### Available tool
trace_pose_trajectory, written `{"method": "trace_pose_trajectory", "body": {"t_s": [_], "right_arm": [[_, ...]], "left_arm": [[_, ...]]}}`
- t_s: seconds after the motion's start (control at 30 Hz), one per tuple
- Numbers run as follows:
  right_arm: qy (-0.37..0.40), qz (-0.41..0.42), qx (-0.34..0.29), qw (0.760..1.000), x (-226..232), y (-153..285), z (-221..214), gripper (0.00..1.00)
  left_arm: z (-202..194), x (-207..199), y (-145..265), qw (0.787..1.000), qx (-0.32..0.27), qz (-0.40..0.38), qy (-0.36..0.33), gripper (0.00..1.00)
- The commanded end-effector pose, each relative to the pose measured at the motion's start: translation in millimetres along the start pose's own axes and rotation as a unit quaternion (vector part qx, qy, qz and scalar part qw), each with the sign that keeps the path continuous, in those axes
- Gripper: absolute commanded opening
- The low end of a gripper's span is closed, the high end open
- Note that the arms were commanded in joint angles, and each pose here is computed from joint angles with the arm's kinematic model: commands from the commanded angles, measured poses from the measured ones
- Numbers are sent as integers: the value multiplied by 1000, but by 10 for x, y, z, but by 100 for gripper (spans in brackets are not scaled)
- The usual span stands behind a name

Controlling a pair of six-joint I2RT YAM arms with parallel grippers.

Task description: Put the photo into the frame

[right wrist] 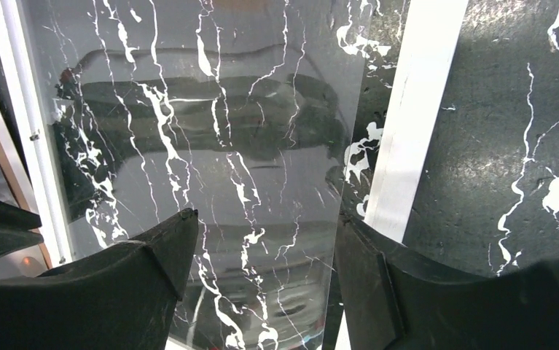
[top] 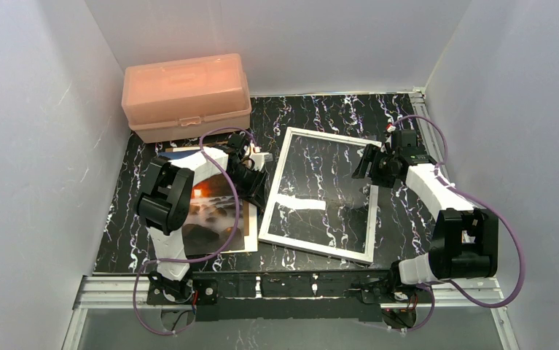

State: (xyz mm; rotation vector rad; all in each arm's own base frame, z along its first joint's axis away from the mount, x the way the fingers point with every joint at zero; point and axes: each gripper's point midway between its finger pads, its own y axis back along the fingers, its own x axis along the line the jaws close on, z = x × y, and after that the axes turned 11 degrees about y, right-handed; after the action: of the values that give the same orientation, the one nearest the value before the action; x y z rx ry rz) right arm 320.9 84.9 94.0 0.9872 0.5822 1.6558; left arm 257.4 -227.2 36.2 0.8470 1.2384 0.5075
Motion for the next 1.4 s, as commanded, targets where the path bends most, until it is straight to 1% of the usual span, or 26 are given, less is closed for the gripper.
{"method": "trace_pose_trajectory", "body": {"t_s": [0.0,0.23,0.43,0.57,0.83,0.97,1.13,1.37], "right_arm": [[16,-12,-9,1000,-11,34,164,77],[16,-14,5,1000,-19,-40,127,79],[19,-33,14,999,-79,-54,125,80],[20,-46,31,998,-133,-87,80,84],[20,-44,27,998,-122,-86,111,84],[17,-44,24,999,-113,-74,130,82],[7,-44,27,999,-113,-100,19,79],[4,-58,35,998,-51,-47,-200,67]], "left_arm": [[12,-110,104,1000,-10,-7,-18,25],[12,-110,115,1000,-12,-6,-23,25],[11,-120,129,1000,-13,-6,-27,25],[0,-118,138,999,-13,-5,-28,25],[12,-136,153,999,-16,-6,-30,25],[30,-152,191,999,-18,-6,-31,25],[93,-208,334,999,-32,-13,-30,25],[159,-273,595,999,-42,-20,-26,25]]}}
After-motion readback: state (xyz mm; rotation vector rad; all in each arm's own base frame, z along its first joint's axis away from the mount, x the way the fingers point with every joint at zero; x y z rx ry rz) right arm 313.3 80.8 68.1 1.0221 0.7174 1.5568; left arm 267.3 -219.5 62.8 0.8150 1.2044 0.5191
